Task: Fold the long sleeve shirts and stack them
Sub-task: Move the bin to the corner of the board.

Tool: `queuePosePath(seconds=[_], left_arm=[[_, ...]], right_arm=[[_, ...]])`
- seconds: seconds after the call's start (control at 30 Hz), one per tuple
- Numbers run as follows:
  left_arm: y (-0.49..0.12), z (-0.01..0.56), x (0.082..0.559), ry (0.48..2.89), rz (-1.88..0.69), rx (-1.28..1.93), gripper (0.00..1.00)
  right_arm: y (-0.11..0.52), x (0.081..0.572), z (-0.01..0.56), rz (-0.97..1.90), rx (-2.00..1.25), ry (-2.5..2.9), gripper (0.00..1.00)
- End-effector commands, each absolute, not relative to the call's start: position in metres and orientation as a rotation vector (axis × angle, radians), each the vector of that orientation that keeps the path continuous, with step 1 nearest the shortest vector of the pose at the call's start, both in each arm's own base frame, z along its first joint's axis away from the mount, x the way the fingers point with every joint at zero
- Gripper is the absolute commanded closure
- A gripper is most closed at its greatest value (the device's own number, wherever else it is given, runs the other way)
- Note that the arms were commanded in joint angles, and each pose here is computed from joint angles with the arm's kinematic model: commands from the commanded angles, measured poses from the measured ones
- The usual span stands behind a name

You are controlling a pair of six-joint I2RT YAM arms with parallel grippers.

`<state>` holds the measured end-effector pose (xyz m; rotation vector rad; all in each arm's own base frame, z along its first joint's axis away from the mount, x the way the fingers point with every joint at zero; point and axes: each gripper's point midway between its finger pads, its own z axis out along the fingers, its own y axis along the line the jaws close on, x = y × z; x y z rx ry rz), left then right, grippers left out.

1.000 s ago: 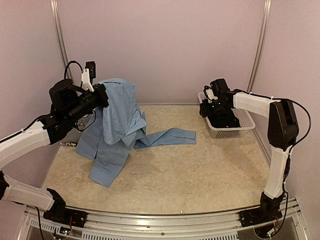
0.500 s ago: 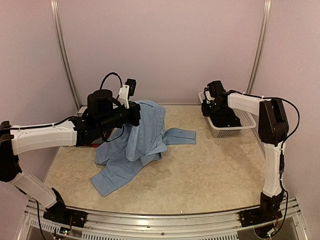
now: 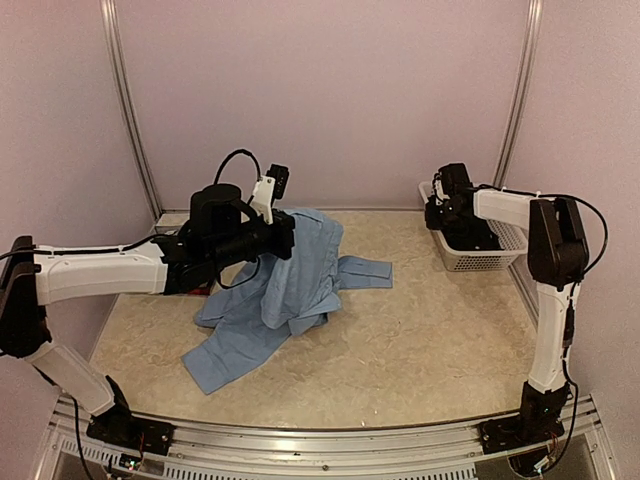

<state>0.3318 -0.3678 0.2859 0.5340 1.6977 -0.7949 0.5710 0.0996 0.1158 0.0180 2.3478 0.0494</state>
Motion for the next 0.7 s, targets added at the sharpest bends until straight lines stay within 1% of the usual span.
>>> queuePosePath(seconds=[0.0,0.07,0.17,0.2,0.33,0.4,0.43,0.47,0.53,0.67], left_arm=[[-0.374,0.310,0.333,1.627,-0.810,0.522,1.00],[-0.375,0.310,0.333,1.629,-0.807,0.525,1.00],[-0.374,0.307,0.337,1.645,-0.779,0.516,0.99],[-0.375,0.307,0.338,1.652,-0.775,0.518,0.99],[-0.379,0.306,0.343,1.678,-0.776,0.506,0.97],[-0.380,0.306,0.346,1.683,-0.781,0.492,0.97],[-0.380,0.309,0.347,1.685,-0.791,0.478,0.97],[-0.380,0.309,0.349,1.690,-0.795,0.470,0.96],[-0.384,0.314,0.352,1.694,-0.826,0.465,0.93],[-0.403,0.314,0.355,1.724,-0.886,0.490,0.89]], right_arm=[[0.081,0.565,0.111,0.014,0.101,2.372,0.96],[0.076,0.565,0.109,0.011,0.108,2.372,0.94],[0.076,0.564,0.110,0.009,0.090,2.368,0.85],[0.077,0.563,0.114,0.018,0.079,2.360,0.77],[0.088,0.550,0.151,0.073,0.001,2.281,0.39],[0.100,0.538,0.180,0.126,-0.057,2.218,0.20],[0.108,0.531,0.194,0.155,-0.091,2.185,0.13],[0.117,0.523,0.209,0.184,-0.123,2.153,0.09],[0.140,0.501,0.233,0.240,-0.209,2.095,0.06],[0.188,0.447,0.265,0.394,-0.346,1.984,0.05]])
